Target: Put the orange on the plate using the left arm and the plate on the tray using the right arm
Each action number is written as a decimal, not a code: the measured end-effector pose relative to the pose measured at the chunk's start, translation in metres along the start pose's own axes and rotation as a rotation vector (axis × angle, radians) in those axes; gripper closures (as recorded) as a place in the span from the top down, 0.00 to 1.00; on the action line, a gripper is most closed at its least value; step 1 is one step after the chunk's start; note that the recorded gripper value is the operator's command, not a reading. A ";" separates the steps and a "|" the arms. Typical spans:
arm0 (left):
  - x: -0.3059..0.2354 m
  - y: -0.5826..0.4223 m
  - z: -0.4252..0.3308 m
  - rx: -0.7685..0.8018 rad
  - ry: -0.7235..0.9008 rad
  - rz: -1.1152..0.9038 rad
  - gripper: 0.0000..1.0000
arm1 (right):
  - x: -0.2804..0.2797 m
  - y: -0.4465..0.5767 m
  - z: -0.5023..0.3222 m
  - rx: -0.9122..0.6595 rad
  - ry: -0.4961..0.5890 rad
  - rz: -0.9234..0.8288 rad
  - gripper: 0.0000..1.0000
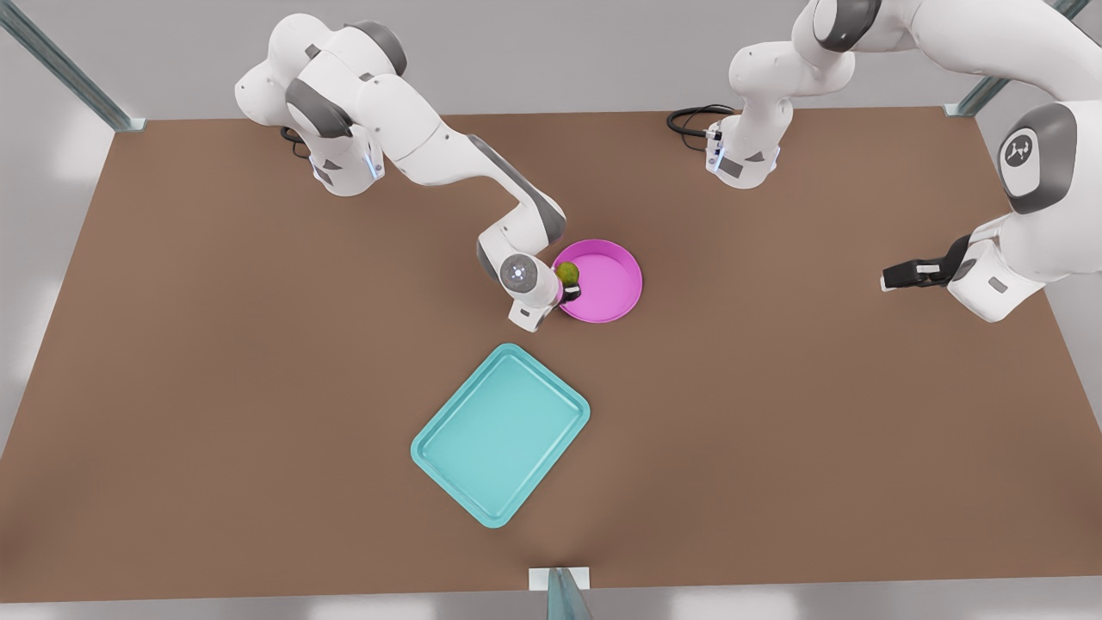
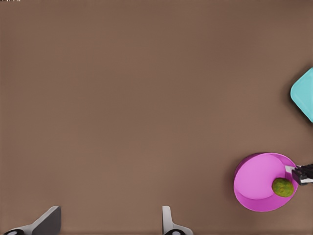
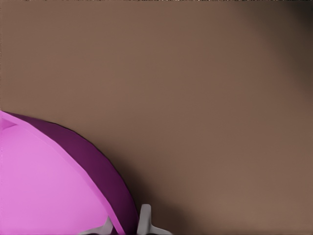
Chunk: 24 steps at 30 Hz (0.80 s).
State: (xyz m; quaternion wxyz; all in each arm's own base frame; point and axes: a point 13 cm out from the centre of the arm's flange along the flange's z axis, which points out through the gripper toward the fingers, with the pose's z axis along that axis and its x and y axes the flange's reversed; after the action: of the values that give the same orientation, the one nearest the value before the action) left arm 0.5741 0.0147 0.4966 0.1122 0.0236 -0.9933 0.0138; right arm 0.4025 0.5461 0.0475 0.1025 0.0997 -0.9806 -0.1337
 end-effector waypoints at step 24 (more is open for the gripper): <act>-0.002 0.001 0.001 -0.001 -0.002 0.010 1.00 | -0.117 -0.010 -0.143 -0.210 -0.188 0.147 0.21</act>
State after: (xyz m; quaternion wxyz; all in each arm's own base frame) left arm 0.5756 0.0156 0.4954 0.1110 0.0184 -0.9936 0.0138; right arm 0.5494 0.5278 0.1591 0.0295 0.0034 -0.9712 -0.2364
